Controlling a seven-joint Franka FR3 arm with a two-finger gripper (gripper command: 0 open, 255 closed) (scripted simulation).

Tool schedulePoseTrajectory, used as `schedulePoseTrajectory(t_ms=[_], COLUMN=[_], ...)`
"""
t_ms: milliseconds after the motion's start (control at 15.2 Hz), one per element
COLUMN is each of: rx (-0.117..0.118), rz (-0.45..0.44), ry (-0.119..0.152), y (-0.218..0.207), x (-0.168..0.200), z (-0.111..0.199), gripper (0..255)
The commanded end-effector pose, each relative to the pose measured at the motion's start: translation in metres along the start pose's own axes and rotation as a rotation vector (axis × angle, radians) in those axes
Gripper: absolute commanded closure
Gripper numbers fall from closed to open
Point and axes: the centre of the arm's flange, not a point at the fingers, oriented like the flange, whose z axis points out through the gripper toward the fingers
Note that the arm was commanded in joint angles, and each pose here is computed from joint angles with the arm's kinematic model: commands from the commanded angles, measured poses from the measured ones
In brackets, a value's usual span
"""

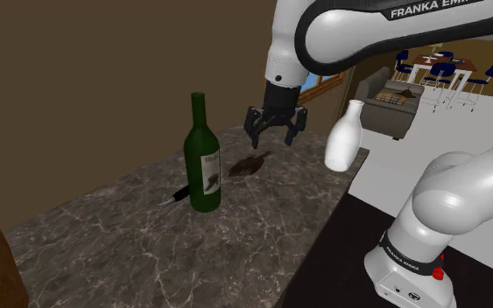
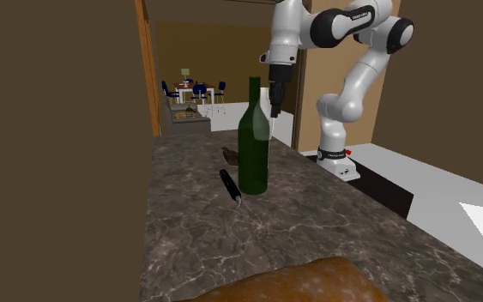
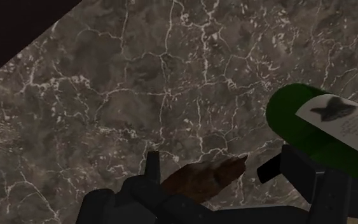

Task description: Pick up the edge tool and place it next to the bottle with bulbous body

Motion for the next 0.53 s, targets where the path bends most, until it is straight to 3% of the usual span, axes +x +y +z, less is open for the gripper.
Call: schedulePoseTrajectory(t_ms=[0, 462], rx=[-0.002, -0.015], rz=[0.075, 0.311], ry=[0.000, 0.000], y=[-0.023, -0.105], x=[-0.005, -0.003], z=[0.017, 0.063], gripper=[0, 0])
